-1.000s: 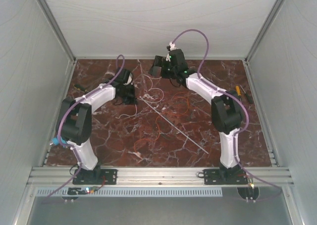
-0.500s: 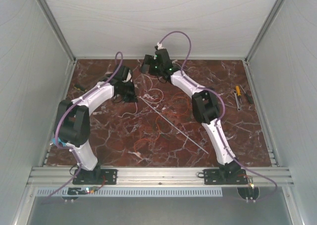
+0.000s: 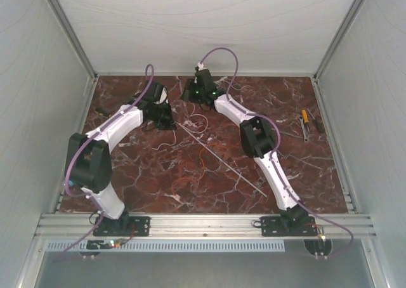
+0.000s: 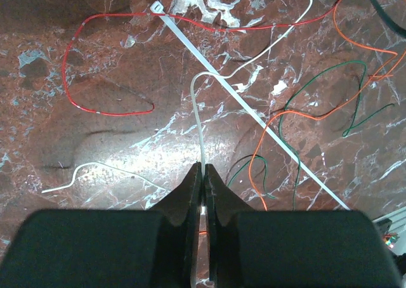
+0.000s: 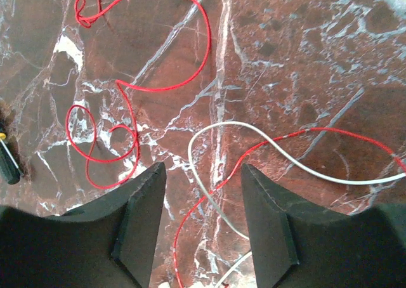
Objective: Zip-tie the wires
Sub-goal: Pick up the cable at the center of the board.
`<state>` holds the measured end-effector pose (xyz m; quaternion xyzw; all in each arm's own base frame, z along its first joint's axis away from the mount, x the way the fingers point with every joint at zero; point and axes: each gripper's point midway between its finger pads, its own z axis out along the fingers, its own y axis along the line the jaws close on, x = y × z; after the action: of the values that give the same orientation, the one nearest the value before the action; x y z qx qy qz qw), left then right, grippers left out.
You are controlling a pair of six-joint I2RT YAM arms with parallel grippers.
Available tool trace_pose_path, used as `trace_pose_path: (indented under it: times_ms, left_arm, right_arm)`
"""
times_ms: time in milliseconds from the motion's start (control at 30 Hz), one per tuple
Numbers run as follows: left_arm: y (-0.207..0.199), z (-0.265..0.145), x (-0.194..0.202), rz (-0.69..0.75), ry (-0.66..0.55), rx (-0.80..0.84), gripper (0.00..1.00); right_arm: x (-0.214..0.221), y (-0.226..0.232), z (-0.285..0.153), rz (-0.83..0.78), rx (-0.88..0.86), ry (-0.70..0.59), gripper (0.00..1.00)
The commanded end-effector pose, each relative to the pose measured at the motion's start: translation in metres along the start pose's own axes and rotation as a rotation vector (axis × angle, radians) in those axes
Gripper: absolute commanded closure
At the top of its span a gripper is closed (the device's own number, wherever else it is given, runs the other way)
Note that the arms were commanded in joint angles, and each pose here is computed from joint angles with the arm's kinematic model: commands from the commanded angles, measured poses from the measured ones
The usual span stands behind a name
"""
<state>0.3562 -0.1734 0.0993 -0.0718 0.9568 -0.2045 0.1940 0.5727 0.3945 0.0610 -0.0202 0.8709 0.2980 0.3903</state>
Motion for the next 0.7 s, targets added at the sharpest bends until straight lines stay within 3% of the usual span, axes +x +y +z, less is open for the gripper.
trace_pose_path:
  times_ms: [0,267,400,667]
  left_arm:
    - [-0.013,-0.013,-0.009,0.013,-0.026,0.040,1.00]
    - [-0.017,-0.023,-0.009,0.020,-0.036,0.055,1.00]
    - [-0.023,-0.036,-0.013,0.023,-0.056,0.064,1.00]
    - [-0.044,-0.087,-0.041,0.015,-0.171,0.074,1.00]
  right_arm:
    - [0.002,0.012,0.003,-0.043,-0.014,-0.009,0.57]
    - [-0.012,0.008,0.002,-0.076,-0.015,-0.044,1.00]
    - [-0.034,0.012,-0.008,-0.074,-0.031,-0.081,1.00]
    - [-0.124,0.045,-0.066,-0.029,-0.133,-0.247,1.00]
